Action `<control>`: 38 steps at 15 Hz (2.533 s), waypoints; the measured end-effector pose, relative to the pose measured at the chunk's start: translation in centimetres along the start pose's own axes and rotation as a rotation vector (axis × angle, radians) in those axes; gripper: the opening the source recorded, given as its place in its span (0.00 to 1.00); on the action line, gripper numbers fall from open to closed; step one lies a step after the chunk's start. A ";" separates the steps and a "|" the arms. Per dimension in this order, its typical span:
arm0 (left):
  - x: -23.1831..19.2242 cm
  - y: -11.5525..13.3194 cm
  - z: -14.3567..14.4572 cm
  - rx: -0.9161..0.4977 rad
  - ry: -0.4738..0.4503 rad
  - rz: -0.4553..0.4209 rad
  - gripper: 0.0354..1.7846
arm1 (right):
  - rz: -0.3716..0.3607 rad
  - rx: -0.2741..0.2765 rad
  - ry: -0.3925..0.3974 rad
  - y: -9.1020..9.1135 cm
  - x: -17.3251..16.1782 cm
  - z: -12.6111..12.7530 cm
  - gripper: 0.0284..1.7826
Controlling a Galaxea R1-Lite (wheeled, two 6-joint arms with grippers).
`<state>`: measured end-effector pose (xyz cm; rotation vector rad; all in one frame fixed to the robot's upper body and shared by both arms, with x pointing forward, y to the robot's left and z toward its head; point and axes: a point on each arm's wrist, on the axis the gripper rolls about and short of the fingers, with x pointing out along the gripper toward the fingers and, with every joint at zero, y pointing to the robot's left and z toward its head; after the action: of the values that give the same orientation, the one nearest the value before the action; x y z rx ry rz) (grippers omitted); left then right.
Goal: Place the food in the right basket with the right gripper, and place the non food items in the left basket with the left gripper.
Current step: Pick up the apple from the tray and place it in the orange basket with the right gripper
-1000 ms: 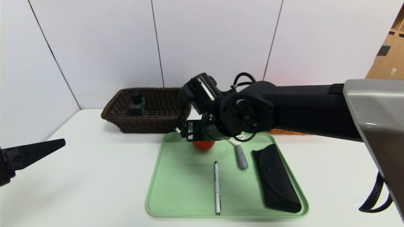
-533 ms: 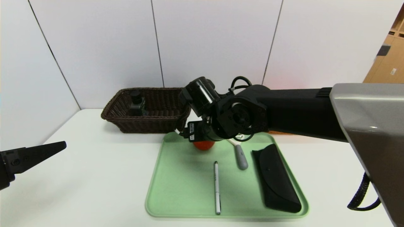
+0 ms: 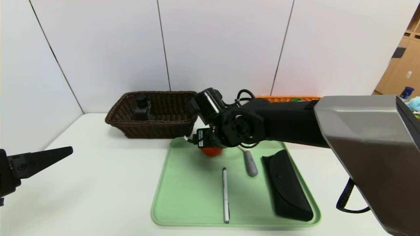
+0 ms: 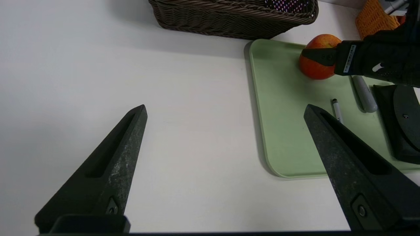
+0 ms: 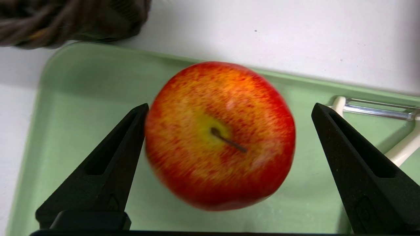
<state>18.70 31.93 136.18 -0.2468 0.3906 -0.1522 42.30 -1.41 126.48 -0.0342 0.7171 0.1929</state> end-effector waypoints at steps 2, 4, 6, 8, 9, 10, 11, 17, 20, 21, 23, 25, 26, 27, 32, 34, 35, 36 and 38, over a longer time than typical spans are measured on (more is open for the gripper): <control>0.3 0.0 0.0 -0.001 0.008 0.002 0.94 | 0.001 0.001 0.006 0.1 0.3 -0.2 0.95; 0.5 0.0 0.1 -0.001 0.016 0.004 0.94 | 0.000 0.000 0.008 0.0 0.4 -0.2 0.95; 0.8 0.0 0.1 -0.002 0.025 0.006 0.94 | -0.005 0.005 0.005 -0.1 0.6 -0.1 0.95; 0.9 0.0 0.1 -0.001 0.028 0.006 0.94 | -0.001 0.015 0.002 -0.2 0.7 0.0 0.76; 1.0 0.0 0.1 -0.002 0.030 0.006 0.94 | 0.001 0.016 0.003 -0.2 0.7 -0.1 0.71; 1.0 0.0 0.1 -0.002 0.031 0.007 0.94 | 0.001 0.017 0.003 -0.2 0.7 -0.1 0.70; 1.0 0.0 0.1 -0.002 0.032 0.007 0.94 | 0.002 0.018 0.003 -0.2 0.7 -0.1 0.69; 1.1 0.1 0.1 -0.002 0.038 0.009 0.94 | 0.028 0.045 -0.022 -0.6 -1.1 1.0 0.69; 1.2 0.1 0.0 -0.003 0.041 0.009 0.94 | 0.048 0.091 -0.084 -1.7 -3.8 3.0 0.69; 1.3 0.1 0.0 -0.003 0.043 0.010 0.94 | 0.047 0.113 -0.114 -2.5 -4.9 3.9 0.69; 1.3 0.1 0.1 -0.003 0.045 0.009 0.94 | 0.017 0.168 -0.184 -5.8 -6.9 6.3 0.69; 1.4 0.0 0.2 -0.002 0.048 -0.010 0.94 | -0.047 0.211 -0.240 -10.1 -8.2 8.4 0.68; 1.4 0.0 0.2 0.002 0.050 -0.016 0.94 | -0.078 0.227 -0.260 -12.1 -8.8 9.2 0.68; 1.5 0.0 0.3 0.006 0.052 -0.016 0.94 | -0.101 0.242 -0.275 -14.0 -9.2 9.8 0.68; 1.7 0.0 0.3 0.008 0.059 -0.015 0.94 | -0.202 0.326 -0.255 -20.8 -8.2 10.3 0.68; 1.8 0.0 0.3 0.008 0.060 -0.015 0.94 | -0.226 0.346 -0.220 -22.1 -6.4 9.9 0.68; 1.7 -0.1 0.4 0.008 0.058 -0.015 0.94 | -0.231 0.351 -0.199 -22.4 -5.3 9.6 0.68; 1.7 -0.1 0.4 0.008 0.057 -0.015 0.94 | -0.238 0.355 -0.179 -22.7 -4.3 9.3 0.68; 1.7 -0.1 0.4 0.008 0.058 -0.015 0.94 | -0.247 0.365 -0.142 -23.0 -2.4 8.7 0.68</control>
<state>20.45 31.61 135.94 -0.2380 0.4456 -0.1759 50.49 -23.51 133.80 0.2365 0.5918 -0.1721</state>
